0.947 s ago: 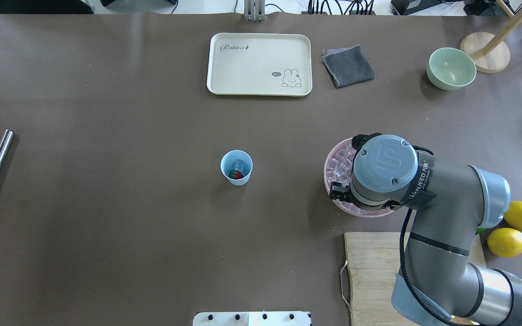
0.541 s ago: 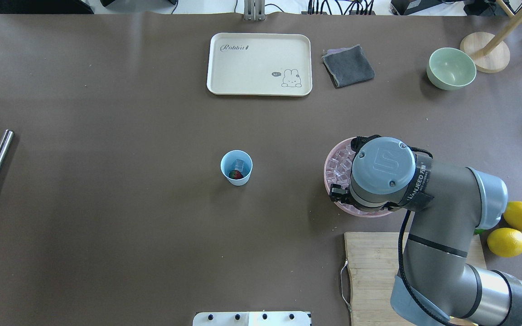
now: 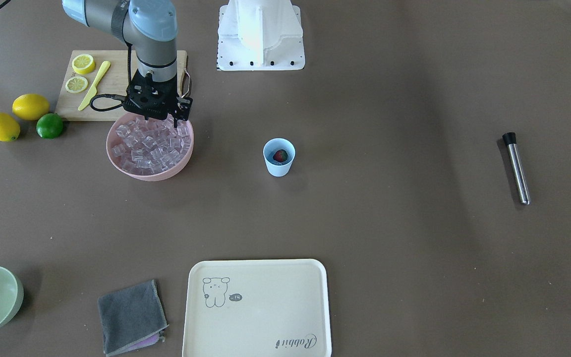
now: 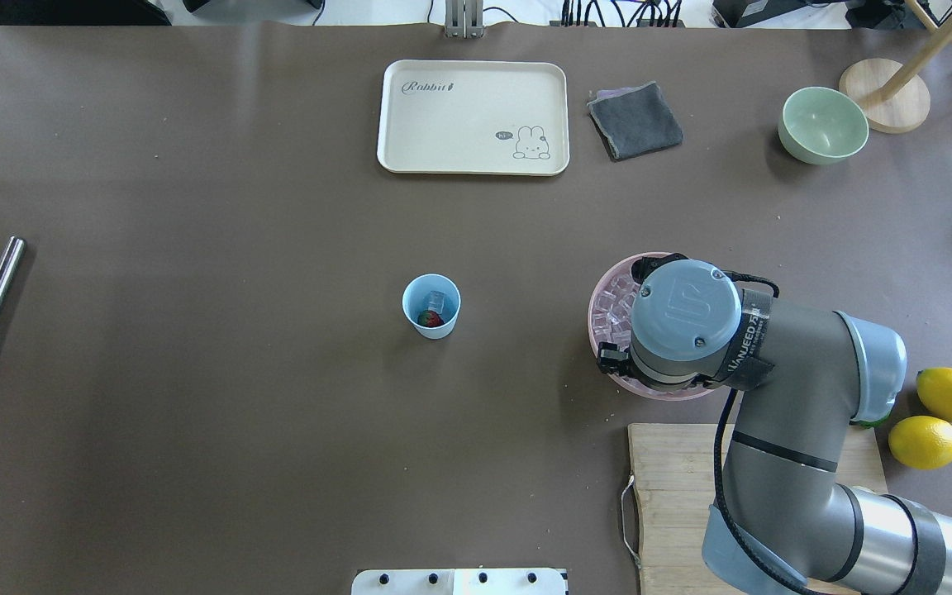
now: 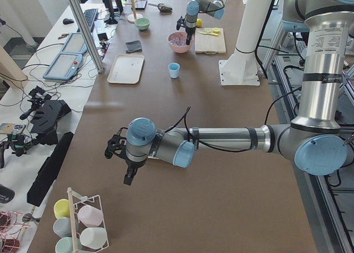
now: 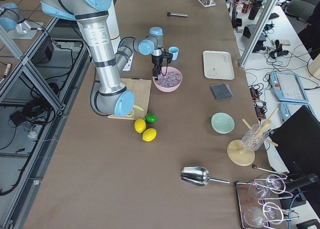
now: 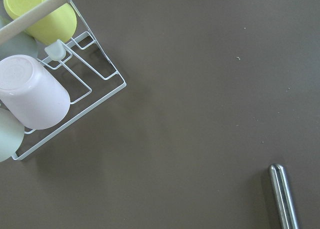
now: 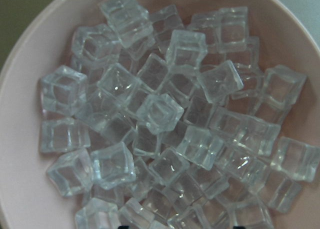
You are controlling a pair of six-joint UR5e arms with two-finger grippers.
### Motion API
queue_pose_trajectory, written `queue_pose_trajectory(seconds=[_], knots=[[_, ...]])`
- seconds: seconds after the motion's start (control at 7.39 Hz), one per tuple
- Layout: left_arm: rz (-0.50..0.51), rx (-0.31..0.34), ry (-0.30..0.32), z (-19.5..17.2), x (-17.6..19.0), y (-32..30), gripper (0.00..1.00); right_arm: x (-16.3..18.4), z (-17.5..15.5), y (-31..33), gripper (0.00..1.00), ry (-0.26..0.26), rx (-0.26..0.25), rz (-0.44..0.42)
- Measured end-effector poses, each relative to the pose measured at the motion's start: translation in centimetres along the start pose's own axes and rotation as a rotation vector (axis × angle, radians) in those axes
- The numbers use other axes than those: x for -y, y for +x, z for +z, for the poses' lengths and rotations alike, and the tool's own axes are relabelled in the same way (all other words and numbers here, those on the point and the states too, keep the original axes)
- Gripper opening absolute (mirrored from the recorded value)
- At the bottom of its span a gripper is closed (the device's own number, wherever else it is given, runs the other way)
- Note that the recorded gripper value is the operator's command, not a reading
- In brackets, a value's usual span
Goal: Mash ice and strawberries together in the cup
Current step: 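Lower the right gripper into the ice cubes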
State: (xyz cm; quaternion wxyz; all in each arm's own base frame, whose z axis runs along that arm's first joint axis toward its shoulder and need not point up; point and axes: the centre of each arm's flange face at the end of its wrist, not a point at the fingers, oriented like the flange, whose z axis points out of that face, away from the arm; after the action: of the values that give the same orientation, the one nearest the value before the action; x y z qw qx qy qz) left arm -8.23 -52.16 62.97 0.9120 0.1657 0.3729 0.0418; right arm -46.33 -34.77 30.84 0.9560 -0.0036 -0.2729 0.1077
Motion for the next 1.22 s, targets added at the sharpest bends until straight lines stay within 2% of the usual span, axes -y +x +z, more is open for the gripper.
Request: queue_pose_trajectory(seconds=[0.27,0.41,0.68,0.81,1.08,1.22], knots=[[-0.001,0.0,0.002,-0.1,0.1,0.0,0.98,0.5,-0.2,0.0,0.65,0.003,0.001,-0.011],[-0.001,0.0,0.002,-0.1,0.1,0.0,0.98,0.7,-0.2,0.1,0.65,0.003,0.001,-0.011],[0.001,0.0,0.005,-0.2,0.4,0.1,0.98,0.9,-0.2,0.0,0.57,0.001,-0.002,-0.01],[0.003,0.0,0.007,-0.3,0.5,0.2,0.98,0.9,-0.1,-0.2,0.57,0.0,-0.004,-0.007],[0.005,0.0,0.009,-0.3,0.6,0.2,0.98,1.1,-0.4,-0.6,0.45,-0.002,-0.009,-0.003],[0.006,0.0,0.011,-0.4,0.7,0.3,0.98,1.4,-0.4,-0.6,0.46,-0.003,-0.013,0.001]])
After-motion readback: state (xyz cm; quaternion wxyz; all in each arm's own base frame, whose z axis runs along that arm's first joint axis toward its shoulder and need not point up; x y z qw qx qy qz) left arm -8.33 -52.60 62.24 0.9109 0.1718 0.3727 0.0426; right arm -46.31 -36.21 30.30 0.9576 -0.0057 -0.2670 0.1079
